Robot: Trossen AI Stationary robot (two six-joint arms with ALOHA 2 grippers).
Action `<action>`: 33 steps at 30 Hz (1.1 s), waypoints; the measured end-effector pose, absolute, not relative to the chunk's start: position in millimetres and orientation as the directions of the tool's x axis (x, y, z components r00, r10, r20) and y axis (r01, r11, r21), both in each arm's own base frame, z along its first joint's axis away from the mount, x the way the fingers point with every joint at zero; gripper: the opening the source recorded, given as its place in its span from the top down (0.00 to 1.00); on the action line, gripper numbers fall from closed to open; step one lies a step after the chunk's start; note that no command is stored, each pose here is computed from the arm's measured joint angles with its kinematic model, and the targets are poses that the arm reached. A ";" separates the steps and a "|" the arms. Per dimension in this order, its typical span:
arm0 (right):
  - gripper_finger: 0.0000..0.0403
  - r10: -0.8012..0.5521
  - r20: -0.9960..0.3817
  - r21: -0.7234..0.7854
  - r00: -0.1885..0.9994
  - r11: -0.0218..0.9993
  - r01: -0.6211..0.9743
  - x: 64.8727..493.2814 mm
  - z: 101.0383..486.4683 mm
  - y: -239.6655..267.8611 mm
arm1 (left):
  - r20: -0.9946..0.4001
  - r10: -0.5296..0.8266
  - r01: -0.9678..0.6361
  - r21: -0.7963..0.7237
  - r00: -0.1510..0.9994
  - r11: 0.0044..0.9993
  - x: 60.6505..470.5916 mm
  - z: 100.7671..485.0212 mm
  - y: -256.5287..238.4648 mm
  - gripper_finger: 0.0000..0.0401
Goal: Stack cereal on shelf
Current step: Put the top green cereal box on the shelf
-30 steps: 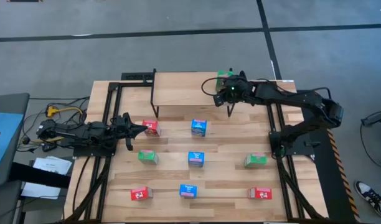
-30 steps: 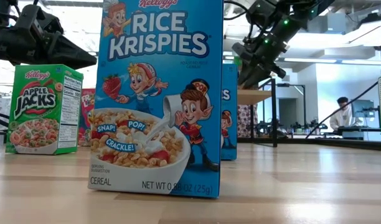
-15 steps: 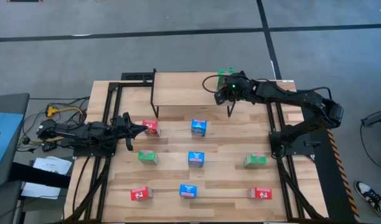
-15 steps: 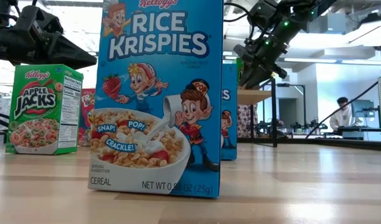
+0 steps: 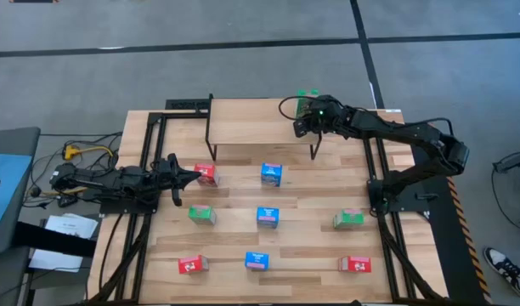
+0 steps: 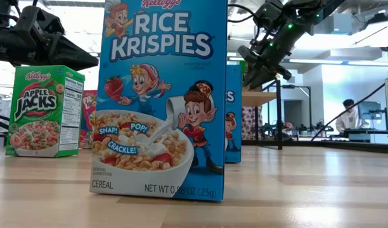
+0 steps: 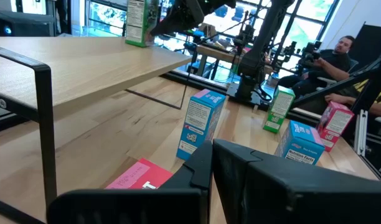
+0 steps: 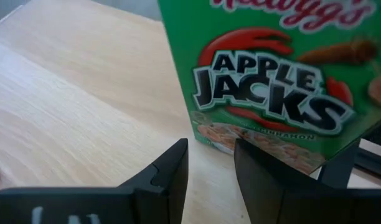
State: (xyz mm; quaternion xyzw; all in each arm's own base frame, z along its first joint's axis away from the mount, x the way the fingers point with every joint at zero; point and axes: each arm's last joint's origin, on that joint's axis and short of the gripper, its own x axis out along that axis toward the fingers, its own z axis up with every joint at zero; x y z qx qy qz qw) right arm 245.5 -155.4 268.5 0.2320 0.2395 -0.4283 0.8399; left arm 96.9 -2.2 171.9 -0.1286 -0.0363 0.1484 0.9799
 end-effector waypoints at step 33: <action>0.62 -0.624 -0.584 0.195 0.518 0.512 0.837 244.1 270.0 -160.1 | 0.034 0.300 -0.281 -0.264 0.953 0.923 96.9 172.1 -2.2 1.00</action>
